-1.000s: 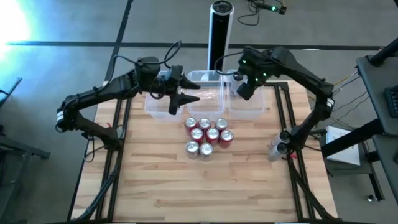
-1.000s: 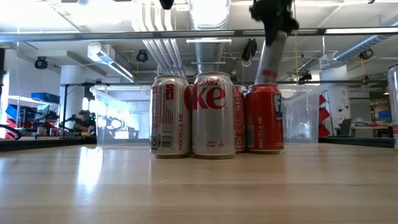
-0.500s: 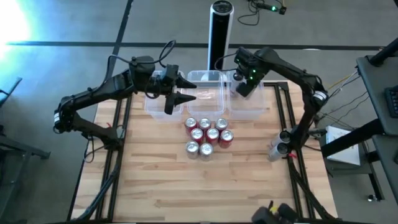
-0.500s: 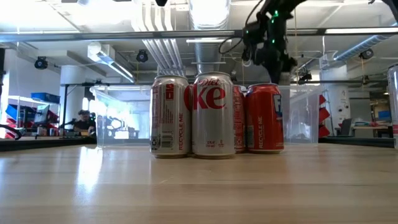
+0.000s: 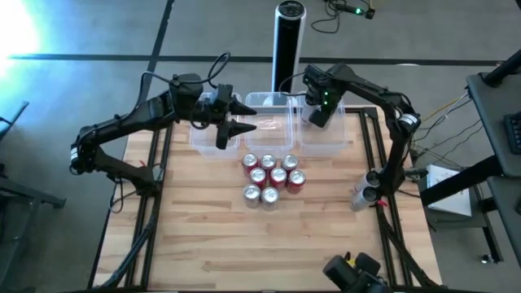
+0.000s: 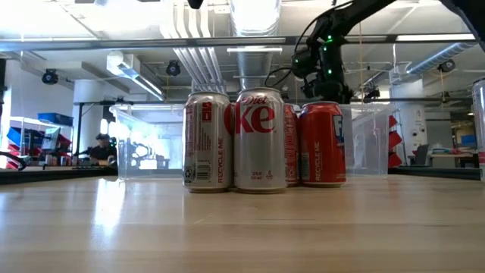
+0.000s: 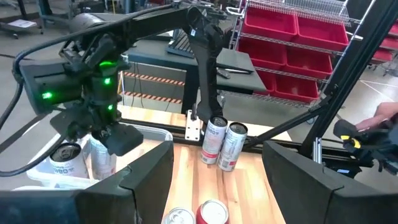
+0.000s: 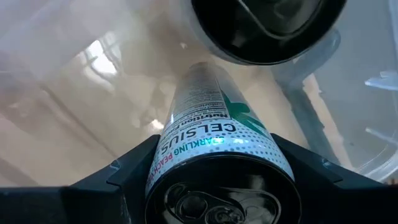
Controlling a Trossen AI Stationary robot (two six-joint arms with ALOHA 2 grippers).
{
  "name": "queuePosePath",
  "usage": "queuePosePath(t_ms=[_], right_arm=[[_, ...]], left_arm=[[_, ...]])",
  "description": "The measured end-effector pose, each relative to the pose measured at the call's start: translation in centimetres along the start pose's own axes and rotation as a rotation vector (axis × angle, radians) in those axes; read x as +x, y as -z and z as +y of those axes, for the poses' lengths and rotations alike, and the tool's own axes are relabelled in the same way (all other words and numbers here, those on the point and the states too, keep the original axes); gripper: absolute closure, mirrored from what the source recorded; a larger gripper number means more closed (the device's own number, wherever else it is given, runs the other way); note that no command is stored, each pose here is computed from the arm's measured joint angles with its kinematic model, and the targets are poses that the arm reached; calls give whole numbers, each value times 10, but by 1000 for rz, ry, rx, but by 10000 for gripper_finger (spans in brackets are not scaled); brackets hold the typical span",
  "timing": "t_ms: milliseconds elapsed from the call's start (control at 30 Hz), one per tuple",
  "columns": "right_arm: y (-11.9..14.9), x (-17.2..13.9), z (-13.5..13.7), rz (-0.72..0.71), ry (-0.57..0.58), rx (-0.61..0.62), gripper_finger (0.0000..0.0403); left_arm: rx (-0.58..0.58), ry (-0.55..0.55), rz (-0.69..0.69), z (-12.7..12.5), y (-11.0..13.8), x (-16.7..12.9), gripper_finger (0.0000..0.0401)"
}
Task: Sort soda cans
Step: Put the top left white-pink soda can into the right transparent bin
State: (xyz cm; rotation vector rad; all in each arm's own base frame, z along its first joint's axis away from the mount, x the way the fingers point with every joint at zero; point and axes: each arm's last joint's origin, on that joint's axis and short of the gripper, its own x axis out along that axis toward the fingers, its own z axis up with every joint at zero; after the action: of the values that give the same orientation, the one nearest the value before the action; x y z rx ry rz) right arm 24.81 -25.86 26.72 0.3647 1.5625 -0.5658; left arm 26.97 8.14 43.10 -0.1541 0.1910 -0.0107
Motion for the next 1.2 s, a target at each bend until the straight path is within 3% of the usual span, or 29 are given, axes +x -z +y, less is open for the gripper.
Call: queuePosePath(t_ms=[367,1200], right_arm=[[-2,3,-18,-50,2,-1,146],[-1,22,-24,-80,-28,91,143]], left_arm=[[-2,0,6,0,0,-1,170],[2,4,-6,-3,-2,-8,170]])
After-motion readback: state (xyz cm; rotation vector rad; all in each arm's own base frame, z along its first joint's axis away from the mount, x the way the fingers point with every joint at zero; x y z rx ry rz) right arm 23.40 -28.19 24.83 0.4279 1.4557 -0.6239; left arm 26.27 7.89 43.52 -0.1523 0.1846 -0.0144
